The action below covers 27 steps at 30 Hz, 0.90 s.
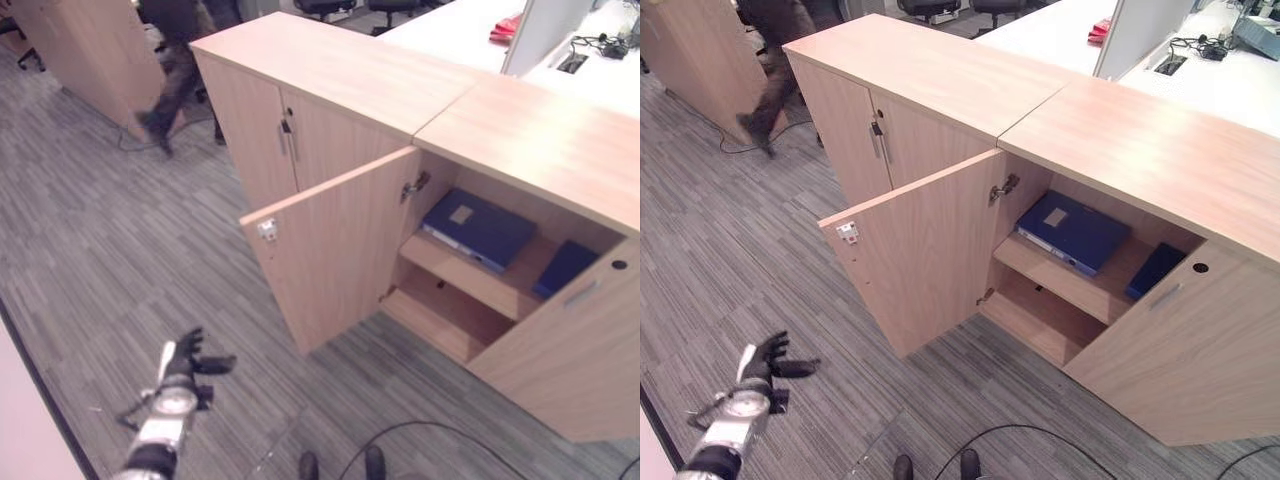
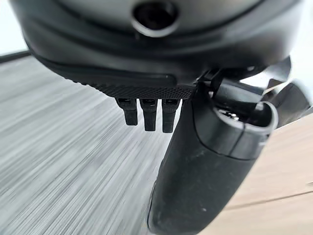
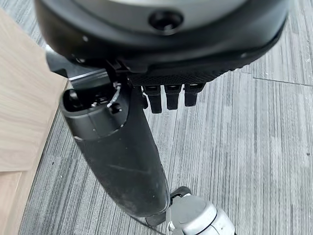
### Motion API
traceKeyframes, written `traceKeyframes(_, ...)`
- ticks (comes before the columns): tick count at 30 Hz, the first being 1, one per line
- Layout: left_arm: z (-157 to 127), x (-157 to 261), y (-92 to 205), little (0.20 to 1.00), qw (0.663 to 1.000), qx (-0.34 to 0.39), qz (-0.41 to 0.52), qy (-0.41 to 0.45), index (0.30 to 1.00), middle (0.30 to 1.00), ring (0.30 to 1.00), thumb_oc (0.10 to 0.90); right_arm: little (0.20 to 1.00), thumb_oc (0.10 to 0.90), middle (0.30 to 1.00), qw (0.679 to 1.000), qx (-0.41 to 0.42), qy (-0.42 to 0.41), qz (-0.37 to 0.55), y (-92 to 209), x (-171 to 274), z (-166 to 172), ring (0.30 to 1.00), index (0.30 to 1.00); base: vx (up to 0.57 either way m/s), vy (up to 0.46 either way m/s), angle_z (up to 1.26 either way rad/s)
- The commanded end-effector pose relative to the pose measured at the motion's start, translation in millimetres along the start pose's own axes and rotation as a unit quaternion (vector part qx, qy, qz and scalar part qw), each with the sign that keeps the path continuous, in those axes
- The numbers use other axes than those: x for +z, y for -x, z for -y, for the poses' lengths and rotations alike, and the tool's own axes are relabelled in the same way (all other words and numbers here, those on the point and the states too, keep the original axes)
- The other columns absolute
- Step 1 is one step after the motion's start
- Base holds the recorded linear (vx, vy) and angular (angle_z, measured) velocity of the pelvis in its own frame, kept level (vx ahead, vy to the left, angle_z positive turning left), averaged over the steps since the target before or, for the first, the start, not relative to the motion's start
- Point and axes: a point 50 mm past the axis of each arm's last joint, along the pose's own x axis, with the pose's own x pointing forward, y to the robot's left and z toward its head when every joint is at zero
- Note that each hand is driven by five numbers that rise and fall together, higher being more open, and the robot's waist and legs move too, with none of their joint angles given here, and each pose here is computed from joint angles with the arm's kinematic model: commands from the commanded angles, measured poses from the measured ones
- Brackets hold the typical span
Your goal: Put the empty folder in the office cabinet
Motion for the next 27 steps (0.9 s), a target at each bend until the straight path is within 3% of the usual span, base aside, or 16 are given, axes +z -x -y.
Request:
traceKeyframes(1,-17,37,-12,0.900,0.997,0.046,0.065,-0.010,0.900,0.900,0.900,0.800,0.900,0.800,0.900,0.999,-0.029,0.031,-0.012,1,-6,22,0.900,0.900,0.05,0.144,-0.30)
traceKeyframes(5,-41,70,-22,0.900,0.990,0.075,0.100,-0.064,0.900,0.900,0.900,0.800,0.900,0.800,0.900,0.999,-0.022,0.027,-0.007,1,-4,22,0.900,0.900,0.03,0.097,-0.29)
traceKeyframes(12,-40,147,-20,0.900,0.967,0.067,0.218,-0.117,0.900,0.900,0.900,0.800,0.900,0.800,0.900,0.999,-0.031,0.019,-0.019,2,0,32,0.900,0.900,0.01,0.073,-0.05)
traceKeyframes(13,-37,169,-14,0.900,0.954,0.060,0.260,-0.136,0.900,0.900,0.900,0.800,0.900,0.800,0.900,0.999,-0.034,0.015,-0.018,2,3,34,0.900,0.900,0.01,0.109,0.01)
traceKeyframes(19,-13,214,1,0.900,0.916,0.037,0.343,-0.204,0.900,0.900,0.900,0.800,0.900,0.800,0.900,0.999,-0.039,0.014,-0.018,3,11,38,0.900,0.900,0.02,0.072,0.01)
traceKeyframes(27,19,220,-5,0.900,0.919,0.000,0.323,-0.226,0.900,0.900,0.900,0.800,0.900,0.800,0.900,0.998,-0.040,0.041,-0.012,3,20,36,0.900,0.900,0.02,0.043,0.00)
